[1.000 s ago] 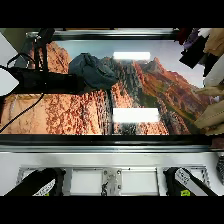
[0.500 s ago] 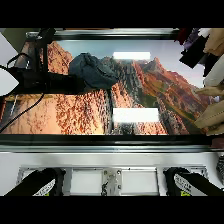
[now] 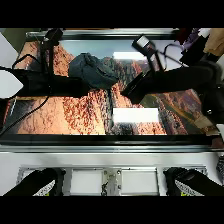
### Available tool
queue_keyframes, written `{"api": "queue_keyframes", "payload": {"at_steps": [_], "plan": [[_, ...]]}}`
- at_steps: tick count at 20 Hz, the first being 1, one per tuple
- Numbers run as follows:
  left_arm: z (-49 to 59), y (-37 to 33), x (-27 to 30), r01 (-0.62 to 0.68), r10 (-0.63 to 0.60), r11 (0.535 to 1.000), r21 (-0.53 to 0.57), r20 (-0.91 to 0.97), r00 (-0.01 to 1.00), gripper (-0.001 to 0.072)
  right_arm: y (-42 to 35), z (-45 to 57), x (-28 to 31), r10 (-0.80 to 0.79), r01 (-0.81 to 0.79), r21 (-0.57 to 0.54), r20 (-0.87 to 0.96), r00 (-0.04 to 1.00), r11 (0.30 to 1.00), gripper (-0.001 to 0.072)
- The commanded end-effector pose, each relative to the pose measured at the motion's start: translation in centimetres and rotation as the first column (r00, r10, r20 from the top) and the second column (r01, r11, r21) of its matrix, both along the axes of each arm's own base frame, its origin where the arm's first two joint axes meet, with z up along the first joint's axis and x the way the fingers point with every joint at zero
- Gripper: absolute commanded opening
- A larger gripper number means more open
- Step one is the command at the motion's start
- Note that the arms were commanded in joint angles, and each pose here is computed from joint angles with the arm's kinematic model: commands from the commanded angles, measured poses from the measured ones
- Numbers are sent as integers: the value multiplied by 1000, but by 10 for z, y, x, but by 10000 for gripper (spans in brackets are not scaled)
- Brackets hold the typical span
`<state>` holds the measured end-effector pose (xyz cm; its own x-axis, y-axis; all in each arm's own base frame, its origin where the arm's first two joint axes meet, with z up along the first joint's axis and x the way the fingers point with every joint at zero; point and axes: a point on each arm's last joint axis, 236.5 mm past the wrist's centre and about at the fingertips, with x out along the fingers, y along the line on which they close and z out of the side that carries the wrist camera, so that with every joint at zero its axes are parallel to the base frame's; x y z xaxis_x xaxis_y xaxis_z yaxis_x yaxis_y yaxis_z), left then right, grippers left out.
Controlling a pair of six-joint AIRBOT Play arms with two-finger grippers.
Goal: Fold the clothes and pants, and hang the long-sleeved shirts on hangers.
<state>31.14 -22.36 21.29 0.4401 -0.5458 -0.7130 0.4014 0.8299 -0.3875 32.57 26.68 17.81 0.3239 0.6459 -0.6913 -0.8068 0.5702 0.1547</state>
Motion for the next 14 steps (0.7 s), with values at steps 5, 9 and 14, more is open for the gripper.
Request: {"api": "queue_keyframes", "payload": {"at_steps": [5, 9, 14], "plan": [[3, -9, -3, 24, -24, 1000, -5, 17, 1000, 23, 16, -29, -19, 45, -46, -18, -55, 998, 999, 367], [3, -9, -3, 24, -24, 1000, -7, 17, 1000, 23, 15, -29, -19, 44, -45, -23, -53, 998, 999, 35], [3, -9, -3, 24, -24, 1000, -7, 17, 1000, 23, 15, -29, -18, 44, -45, -22, -53, 998, 999, 35]]}}
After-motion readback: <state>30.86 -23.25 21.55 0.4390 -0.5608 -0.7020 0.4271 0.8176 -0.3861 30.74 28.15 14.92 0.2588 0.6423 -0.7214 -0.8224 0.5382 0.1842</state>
